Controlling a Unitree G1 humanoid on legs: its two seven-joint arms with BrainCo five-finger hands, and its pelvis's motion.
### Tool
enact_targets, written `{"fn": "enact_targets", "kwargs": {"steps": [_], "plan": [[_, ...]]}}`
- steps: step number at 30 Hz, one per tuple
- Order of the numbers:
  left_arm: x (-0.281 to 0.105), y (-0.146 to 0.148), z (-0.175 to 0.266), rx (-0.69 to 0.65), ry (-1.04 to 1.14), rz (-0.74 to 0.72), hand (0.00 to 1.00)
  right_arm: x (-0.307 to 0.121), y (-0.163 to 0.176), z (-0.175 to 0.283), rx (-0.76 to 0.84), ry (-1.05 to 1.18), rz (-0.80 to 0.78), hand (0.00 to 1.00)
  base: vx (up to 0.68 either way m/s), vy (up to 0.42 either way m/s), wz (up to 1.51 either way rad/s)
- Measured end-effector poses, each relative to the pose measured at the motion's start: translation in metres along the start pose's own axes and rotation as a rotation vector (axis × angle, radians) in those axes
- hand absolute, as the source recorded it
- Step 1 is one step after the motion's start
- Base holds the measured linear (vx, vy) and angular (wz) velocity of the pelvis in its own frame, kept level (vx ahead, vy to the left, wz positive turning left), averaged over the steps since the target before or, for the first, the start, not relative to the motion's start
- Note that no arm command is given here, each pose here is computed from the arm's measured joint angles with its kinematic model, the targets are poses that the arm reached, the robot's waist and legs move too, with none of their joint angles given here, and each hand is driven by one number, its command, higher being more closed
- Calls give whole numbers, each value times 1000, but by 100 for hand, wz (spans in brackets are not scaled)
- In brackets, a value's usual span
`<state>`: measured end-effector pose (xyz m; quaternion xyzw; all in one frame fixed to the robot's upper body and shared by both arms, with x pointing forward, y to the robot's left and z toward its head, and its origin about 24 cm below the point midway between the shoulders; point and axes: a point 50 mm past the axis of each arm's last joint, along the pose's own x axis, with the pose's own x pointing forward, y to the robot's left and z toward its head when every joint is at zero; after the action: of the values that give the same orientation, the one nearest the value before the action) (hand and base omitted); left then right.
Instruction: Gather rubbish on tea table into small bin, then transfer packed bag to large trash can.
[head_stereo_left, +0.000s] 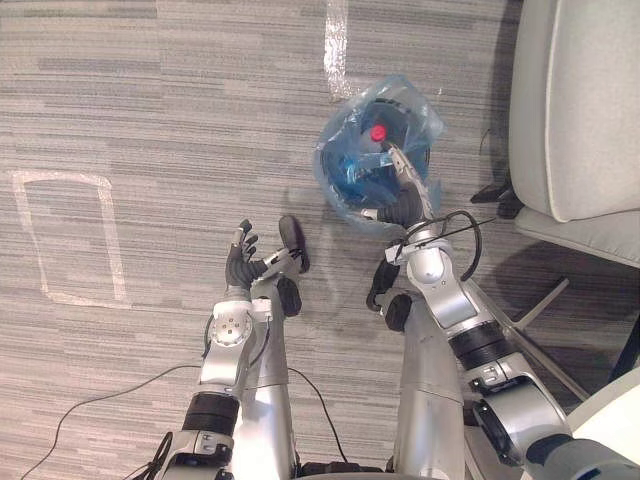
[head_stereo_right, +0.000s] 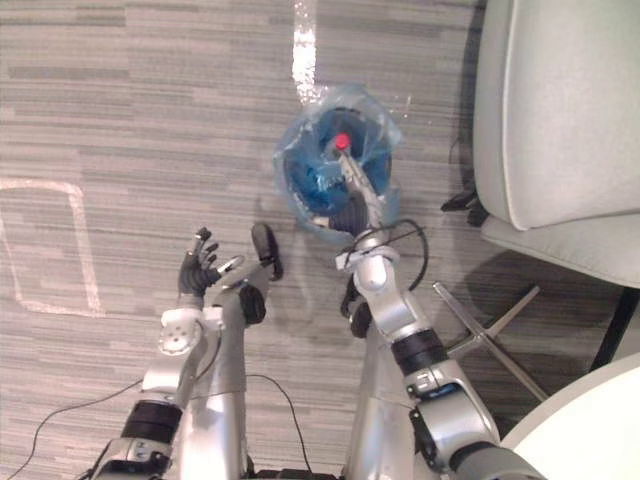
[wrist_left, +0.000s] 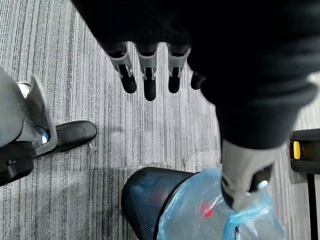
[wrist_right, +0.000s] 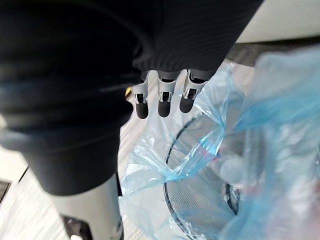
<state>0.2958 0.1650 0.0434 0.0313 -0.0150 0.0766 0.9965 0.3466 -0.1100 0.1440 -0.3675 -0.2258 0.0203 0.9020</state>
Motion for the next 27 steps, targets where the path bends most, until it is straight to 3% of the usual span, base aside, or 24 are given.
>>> {"fn": "enact_targets", "kwargs": {"steps": [8,15,16,27], "plan": [[17,3,-26,24,145,32,0,0,38,-12,-172,31,201,0,-16,-16,1],[23,-1,-34,-33,207,64,0,11,65,-17,-254,132,251,0,-20,-14,5],[24,-2,-33,-36,209,67,0,12,65,-18,-263,140,247,100,-11,-17,3],[36,-18,-24,-123,204,68,0,17,57,-33,-292,235,226,100,-35,-14,11]]}}
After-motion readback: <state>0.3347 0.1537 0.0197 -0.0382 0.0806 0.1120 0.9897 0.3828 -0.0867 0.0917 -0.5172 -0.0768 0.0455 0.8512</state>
